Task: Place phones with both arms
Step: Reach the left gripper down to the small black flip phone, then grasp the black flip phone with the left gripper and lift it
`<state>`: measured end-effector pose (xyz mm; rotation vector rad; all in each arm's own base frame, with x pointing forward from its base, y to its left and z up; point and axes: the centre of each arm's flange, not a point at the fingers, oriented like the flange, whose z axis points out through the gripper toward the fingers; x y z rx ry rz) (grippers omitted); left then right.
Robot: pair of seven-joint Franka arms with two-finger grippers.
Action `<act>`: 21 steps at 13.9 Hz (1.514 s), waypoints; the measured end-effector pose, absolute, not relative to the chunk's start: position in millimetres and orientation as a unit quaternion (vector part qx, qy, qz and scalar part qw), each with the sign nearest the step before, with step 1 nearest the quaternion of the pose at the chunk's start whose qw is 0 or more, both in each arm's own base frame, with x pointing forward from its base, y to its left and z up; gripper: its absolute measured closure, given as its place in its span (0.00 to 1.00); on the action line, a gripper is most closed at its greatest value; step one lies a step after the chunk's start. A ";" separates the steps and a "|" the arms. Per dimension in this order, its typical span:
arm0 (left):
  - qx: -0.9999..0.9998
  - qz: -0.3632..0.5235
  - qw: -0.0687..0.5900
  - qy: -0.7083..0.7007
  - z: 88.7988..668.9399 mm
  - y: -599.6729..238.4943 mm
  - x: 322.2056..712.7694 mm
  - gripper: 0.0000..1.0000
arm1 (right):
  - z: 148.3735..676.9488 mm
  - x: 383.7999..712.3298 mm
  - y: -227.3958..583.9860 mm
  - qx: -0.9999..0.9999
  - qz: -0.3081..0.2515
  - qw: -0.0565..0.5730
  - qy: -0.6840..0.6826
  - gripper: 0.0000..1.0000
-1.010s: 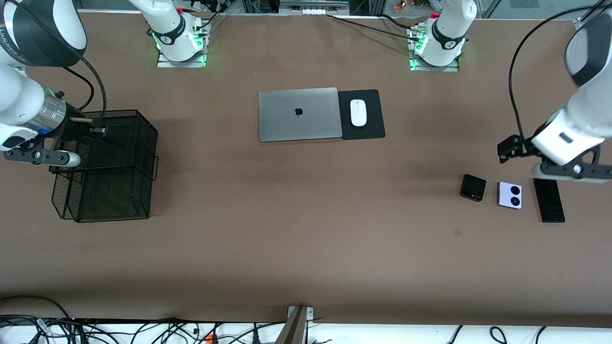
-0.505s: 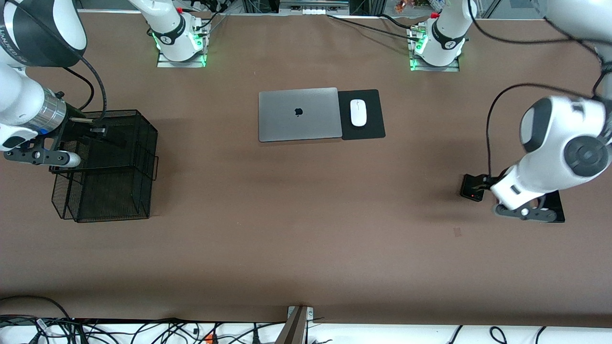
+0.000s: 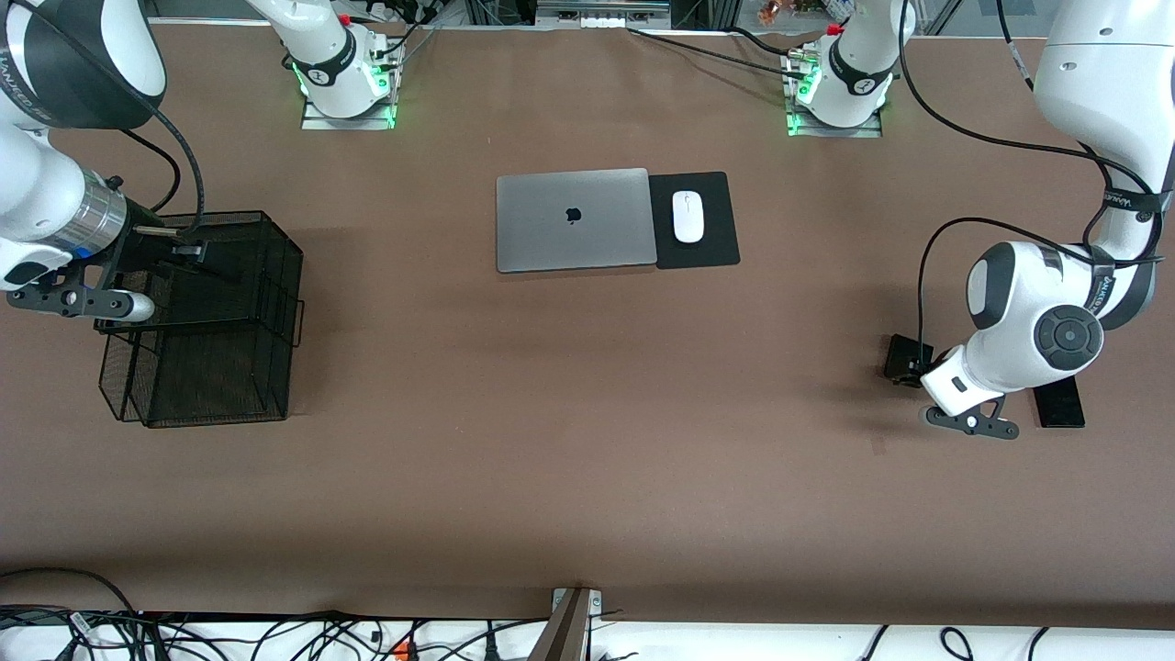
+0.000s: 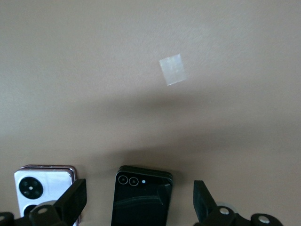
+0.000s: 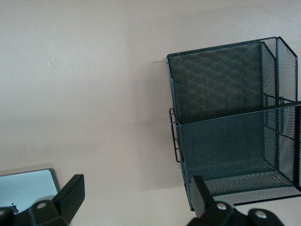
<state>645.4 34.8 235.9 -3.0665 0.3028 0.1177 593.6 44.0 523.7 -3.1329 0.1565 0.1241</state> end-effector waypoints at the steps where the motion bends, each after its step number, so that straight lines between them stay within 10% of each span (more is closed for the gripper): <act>1: -0.994 0.034 0.027 0.098 227.0 36.3 639.5 0.00 | 523.7 593.6 43.8 -0.998 0.039 0.001 0.050 0.00; 21: -0.982 0.056 0.052 0.175 163.3 41.2 581.8 0.00 | 523.0 593.8 43.9 -0.998 0.040 0.003 0.051 0.00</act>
